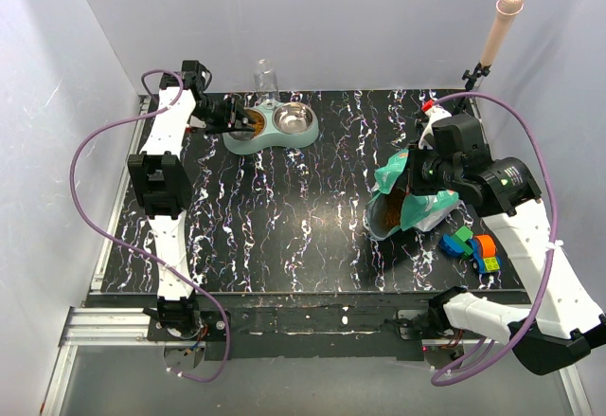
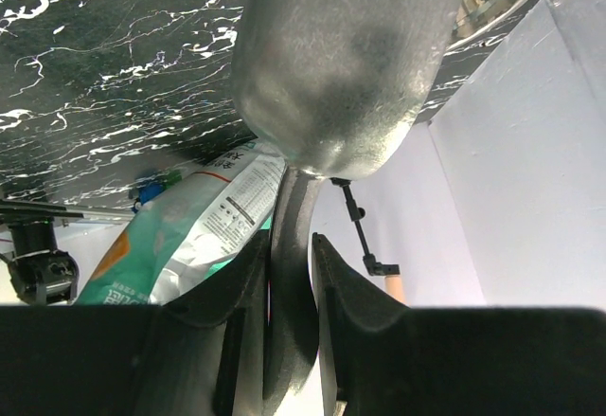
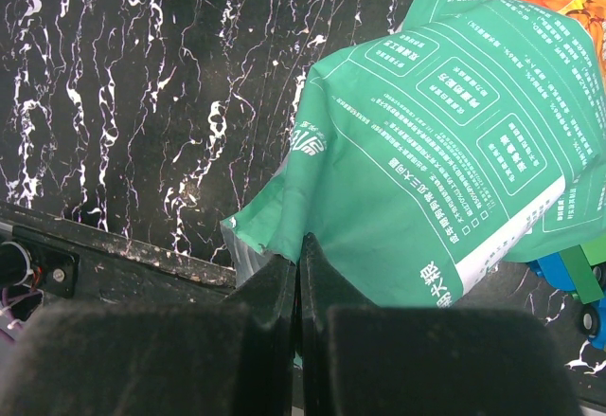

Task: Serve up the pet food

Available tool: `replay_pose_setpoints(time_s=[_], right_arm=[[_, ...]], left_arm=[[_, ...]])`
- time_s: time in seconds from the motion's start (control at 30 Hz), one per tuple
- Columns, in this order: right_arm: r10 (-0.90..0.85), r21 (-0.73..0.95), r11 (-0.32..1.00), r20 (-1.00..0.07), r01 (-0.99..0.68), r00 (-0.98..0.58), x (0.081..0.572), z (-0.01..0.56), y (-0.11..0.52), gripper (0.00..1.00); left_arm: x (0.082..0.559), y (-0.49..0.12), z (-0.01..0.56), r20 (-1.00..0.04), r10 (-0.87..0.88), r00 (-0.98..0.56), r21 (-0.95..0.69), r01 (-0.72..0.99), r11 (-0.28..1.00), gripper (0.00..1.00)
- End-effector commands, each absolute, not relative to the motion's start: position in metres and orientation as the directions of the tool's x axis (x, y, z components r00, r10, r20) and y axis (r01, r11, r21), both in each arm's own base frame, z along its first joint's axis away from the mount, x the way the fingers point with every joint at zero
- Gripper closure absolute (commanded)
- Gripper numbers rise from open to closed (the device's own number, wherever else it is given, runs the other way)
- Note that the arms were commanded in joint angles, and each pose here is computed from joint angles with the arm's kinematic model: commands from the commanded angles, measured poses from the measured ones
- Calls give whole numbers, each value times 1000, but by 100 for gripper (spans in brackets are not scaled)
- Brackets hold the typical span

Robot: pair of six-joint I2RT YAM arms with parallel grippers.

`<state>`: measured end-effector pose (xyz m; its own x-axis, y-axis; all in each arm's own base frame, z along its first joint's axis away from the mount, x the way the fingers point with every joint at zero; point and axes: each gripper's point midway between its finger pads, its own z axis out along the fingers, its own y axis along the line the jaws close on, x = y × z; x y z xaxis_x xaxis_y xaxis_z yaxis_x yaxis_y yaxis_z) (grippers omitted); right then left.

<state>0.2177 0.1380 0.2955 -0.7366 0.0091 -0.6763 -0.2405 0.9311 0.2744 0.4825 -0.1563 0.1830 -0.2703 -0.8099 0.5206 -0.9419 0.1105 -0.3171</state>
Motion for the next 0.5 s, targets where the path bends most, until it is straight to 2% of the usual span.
replay_pose_setpoints(time_s=[0.0, 0.2, 0.47], right_arm=[[94, 331, 894, -798, -302, -595, 233, 347, 149, 99], [95, 327, 897, -799, -297, -594, 232, 347, 147, 99], [97, 331, 896, -798, -297, -595, 233, 349, 149, 99]], left_arm=[[443, -153, 204, 556, -823, -117, -124, -991, 57, 100], [450, -153, 224, 548, -831, -98, -175, -985, 1, 100], [438, -153, 219, 541, -838, -65, -120, -993, 0, 100]])
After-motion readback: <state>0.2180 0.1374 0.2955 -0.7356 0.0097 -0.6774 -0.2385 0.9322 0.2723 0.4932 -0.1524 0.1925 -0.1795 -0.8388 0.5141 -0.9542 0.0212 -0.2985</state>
